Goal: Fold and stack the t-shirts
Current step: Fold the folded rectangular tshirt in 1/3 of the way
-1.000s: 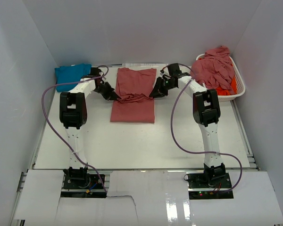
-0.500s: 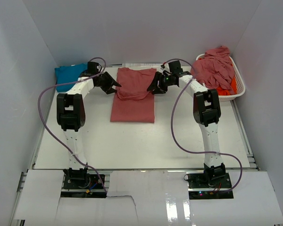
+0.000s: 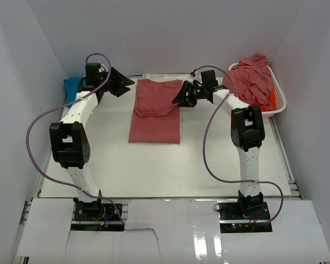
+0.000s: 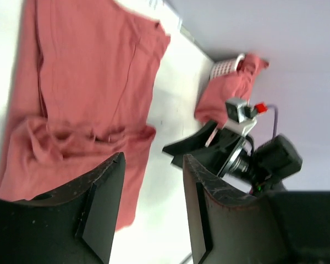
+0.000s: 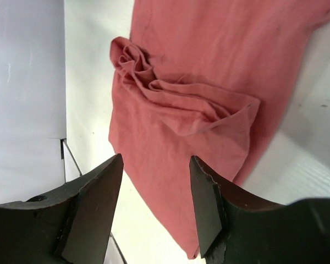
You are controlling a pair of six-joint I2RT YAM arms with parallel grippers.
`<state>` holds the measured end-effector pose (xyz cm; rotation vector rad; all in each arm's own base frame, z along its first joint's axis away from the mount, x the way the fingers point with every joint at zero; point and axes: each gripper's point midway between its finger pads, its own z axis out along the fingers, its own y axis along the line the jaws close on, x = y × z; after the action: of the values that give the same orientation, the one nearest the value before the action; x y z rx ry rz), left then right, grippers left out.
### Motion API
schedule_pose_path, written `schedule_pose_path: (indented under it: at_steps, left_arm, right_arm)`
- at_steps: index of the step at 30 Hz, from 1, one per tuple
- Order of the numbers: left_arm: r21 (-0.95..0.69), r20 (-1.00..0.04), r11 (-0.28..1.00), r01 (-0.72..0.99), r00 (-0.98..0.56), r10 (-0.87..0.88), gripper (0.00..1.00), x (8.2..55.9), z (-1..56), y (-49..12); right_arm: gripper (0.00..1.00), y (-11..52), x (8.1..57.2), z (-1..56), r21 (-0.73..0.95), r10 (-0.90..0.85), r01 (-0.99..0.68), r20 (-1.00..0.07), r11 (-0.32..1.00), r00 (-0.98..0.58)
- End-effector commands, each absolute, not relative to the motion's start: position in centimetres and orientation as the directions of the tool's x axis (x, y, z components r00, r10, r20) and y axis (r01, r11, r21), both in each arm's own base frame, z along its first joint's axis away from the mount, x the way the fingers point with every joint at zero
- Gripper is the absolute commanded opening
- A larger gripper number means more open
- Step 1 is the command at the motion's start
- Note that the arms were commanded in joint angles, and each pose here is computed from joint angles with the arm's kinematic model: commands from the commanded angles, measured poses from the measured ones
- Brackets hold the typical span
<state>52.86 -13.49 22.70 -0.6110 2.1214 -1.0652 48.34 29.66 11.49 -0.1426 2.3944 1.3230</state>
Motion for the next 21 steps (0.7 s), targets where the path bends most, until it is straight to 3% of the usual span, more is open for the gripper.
schedule_pose_path:
  at_steps: [1, 5, 7, 17, 19, 21]
  left_arm:
    - [-0.848, -0.333, 0.527, -0.052, -0.721, -0.607, 0.55, 48.3, 24.0, -14.6]
    - [-0.866, -0.230, 0.488, -0.103, -0.786, -0.574, 0.45, 42.6, 19.2, -15.6]
    - [-0.879, -0.230, 0.470, -0.079, -0.794, -0.563, 0.37, 40.9, 19.2, -16.2]
    - [-0.880, -0.175, 0.471, -0.054, -0.886, -0.428, 0.29, 36.5, 15.2, -18.9]
    - [-0.885, -0.184, 0.465, -0.034, -0.891, -0.415, 0.28, 36.6, 14.8, -19.5]
    - [-0.889, -0.176, 0.458, -0.027, -0.902, -0.395, 0.24, 36.5, 14.3, -20.2]
  right_arm:
    - [0.58, 29.9, 47.5, 16.7, 0.793, 0.103, -0.377, -0.477, 0.478, -0.873]
    - [0.59, 30.8, 45.6, 16.8, 0.811, 0.085, -0.369, -0.452, 0.454, -0.888]
    - [0.59, 32.0, 44.3, 16.3, 0.815, 0.056, -0.372, -0.440, 0.444, -0.896]
    - [0.58, 37.4, 41.8, 14.8, 0.843, -0.022, -0.370, -0.394, 0.390, -0.919]
    - [0.56, 38.6, 41.5, 14.3, 0.844, -0.032, -0.368, -0.387, 0.389, -0.922]
    - [0.37, 39.4, 41.4, 14.0, 0.845, -0.040, -0.370, -0.386, 0.387, -0.922]
